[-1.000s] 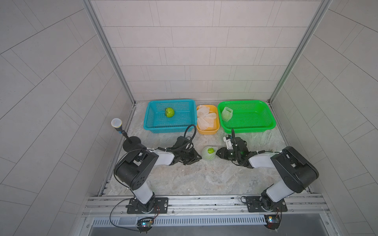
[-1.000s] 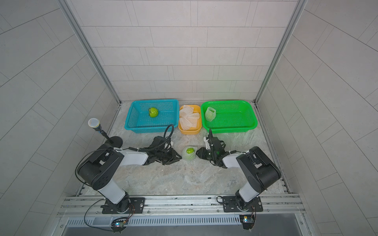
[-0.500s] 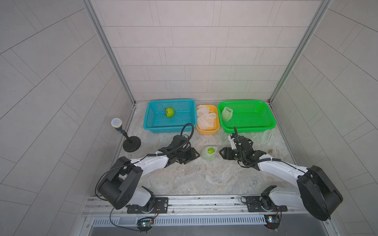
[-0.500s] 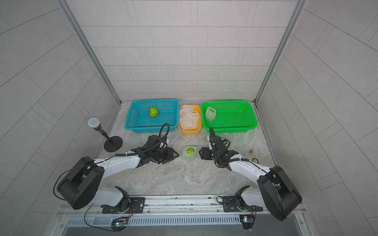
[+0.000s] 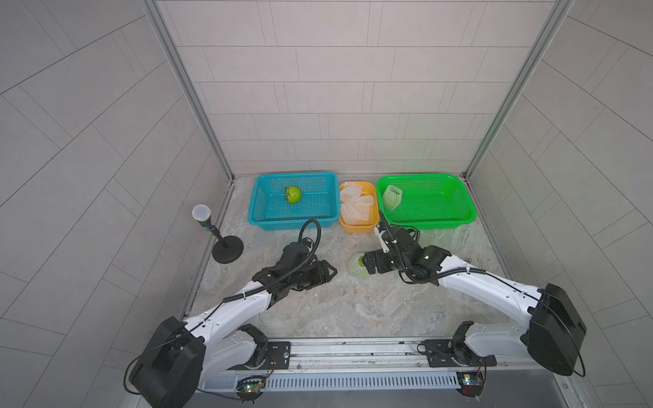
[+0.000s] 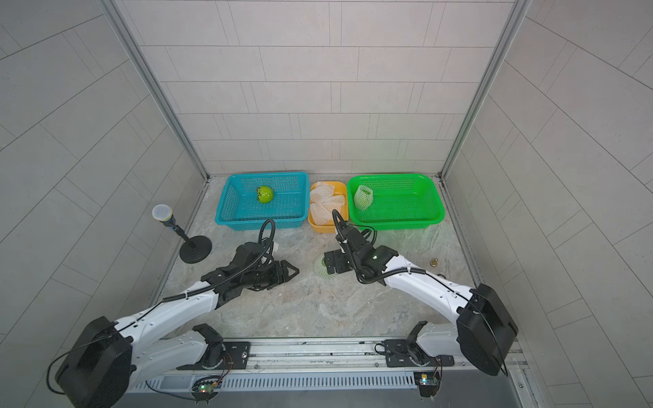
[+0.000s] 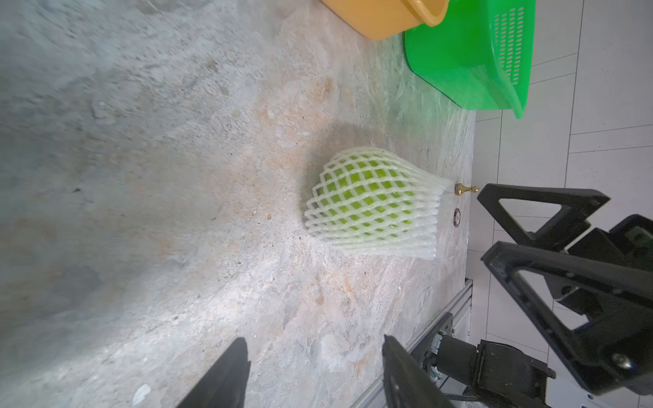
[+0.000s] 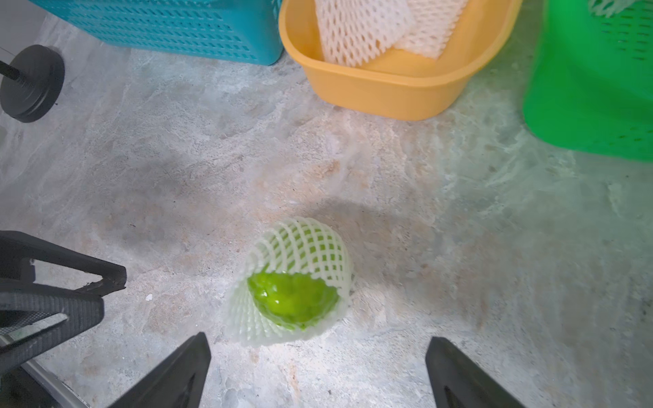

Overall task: Sleeve custard apples in foam nets
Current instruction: Put on the foam net on the custard apple.

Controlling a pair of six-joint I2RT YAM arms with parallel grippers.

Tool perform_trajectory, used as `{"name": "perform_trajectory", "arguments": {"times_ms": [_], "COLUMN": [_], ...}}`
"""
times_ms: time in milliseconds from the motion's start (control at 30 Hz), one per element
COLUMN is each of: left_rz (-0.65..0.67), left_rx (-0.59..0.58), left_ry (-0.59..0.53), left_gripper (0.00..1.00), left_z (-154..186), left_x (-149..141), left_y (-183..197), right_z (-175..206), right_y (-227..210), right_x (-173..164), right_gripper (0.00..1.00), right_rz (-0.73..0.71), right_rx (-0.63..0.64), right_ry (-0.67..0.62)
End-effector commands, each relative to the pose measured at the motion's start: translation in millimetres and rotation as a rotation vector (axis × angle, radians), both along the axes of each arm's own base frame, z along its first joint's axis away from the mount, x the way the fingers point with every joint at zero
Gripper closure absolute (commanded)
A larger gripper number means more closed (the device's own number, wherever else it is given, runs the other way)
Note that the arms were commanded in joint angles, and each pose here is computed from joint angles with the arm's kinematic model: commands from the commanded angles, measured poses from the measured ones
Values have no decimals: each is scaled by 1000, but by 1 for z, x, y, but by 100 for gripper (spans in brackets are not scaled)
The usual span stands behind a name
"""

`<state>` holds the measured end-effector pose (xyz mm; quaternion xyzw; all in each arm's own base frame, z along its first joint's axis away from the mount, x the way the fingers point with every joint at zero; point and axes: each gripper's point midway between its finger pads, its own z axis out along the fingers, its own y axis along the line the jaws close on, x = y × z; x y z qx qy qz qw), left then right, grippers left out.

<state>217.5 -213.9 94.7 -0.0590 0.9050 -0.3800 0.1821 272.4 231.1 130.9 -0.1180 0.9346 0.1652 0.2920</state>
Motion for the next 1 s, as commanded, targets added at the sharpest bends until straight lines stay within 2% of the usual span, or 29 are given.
{"name": "perform_trajectory", "arguments": {"times_ms": [0,167,433,967], "left_rz": [44,40,0,-9], "left_rx": [37,35,30,35], "left_ry": [-5,20,68,89], "left_gripper": [36,36,36,37], "left_z": [-9,-16,-22,-26], "left_x": [0,-2,-4,-4], "left_y": [12,11,3,2], "right_z": [-8,-16,-38,-76], "right_y": [2,20,21,35], "right_x": [0,2,12,22], "right_gripper": [0,0,1,12], "right_rz": [-4,19,-23,-16], "right_rx": [-59,-84,-154,-186], "right_ry": [30,54,68,115]}}
